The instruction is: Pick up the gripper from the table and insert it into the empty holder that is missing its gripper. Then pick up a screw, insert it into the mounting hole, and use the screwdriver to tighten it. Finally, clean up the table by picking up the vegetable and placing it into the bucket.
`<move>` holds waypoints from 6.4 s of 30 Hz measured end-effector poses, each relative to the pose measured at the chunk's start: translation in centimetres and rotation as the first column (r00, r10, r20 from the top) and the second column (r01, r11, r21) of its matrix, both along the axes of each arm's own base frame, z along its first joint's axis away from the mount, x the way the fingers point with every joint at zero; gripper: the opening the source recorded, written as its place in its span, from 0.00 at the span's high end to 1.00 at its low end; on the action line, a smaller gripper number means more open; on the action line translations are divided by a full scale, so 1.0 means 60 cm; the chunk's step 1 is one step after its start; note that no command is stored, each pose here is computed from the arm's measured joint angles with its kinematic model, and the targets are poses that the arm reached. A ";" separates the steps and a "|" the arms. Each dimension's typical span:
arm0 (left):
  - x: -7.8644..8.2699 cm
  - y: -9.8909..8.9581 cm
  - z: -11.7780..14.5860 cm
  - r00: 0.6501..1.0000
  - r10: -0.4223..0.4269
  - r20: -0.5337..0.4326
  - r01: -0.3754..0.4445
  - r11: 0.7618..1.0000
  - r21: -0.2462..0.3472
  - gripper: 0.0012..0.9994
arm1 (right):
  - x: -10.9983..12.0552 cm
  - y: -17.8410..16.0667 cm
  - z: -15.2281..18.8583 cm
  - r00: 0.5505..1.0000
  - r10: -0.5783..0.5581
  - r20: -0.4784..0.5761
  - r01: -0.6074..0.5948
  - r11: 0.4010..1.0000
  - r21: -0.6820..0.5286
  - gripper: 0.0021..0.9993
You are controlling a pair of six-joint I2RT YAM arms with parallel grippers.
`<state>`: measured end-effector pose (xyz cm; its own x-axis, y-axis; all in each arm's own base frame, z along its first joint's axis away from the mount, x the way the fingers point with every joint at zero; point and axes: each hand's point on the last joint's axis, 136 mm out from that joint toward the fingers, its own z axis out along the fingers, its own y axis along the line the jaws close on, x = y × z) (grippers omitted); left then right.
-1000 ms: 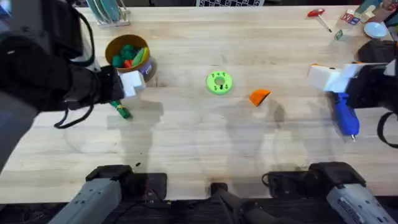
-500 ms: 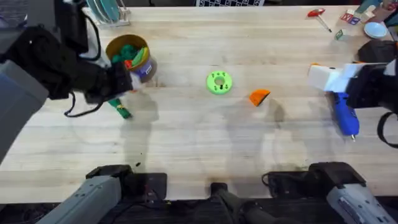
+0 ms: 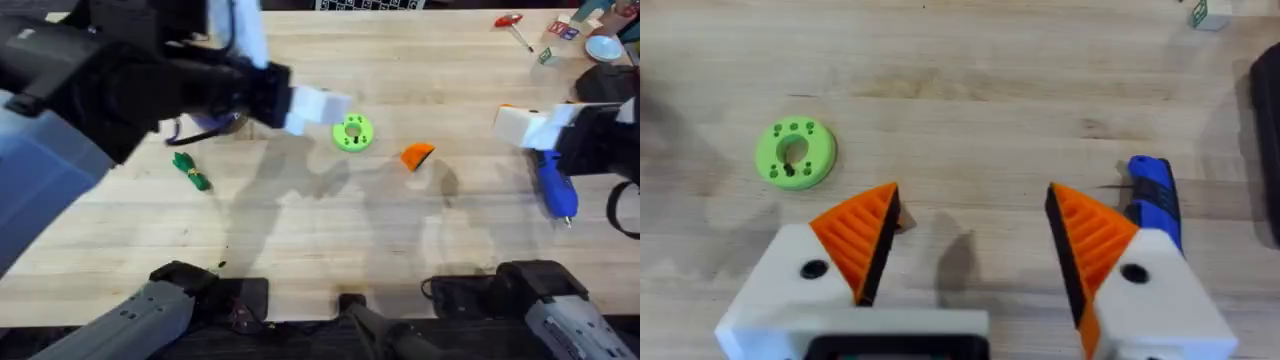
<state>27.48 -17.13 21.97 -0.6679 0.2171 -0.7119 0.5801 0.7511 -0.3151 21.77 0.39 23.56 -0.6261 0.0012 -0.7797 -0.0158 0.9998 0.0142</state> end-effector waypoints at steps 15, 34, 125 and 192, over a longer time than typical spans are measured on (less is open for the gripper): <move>-0.002 -0.072 0.060 0.980 -0.128 0.154 0.145 0.984 -0.103 0.01 | 0.000 0.000 0.000 1.000 0.000 0.000 0.000 1.000 0.000 0.11; 0.018 -0.102 0.121 0.808 -0.177 0.562 0.256 0.965 -0.064 0.01 | 0.000 0.000 0.000 1.000 0.000 0.000 0.000 1.000 0.000 0.11; -0.193 -0.021 -0.096 0.782 -0.066 0.620 0.249 0.945 -0.214 0.01 | -0.002 0.000 -0.004 1.000 -0.002 -0.012 0.002 1.000 0.004 0.11; -0.193 -0.021 -0.096 0.821 -0.036 0.570 0.229 0.935 -0.272 0.01 | 0.046 0.149 -0.186 0.713 0.374 -0.592 -0.442 0.896 0.034 0.99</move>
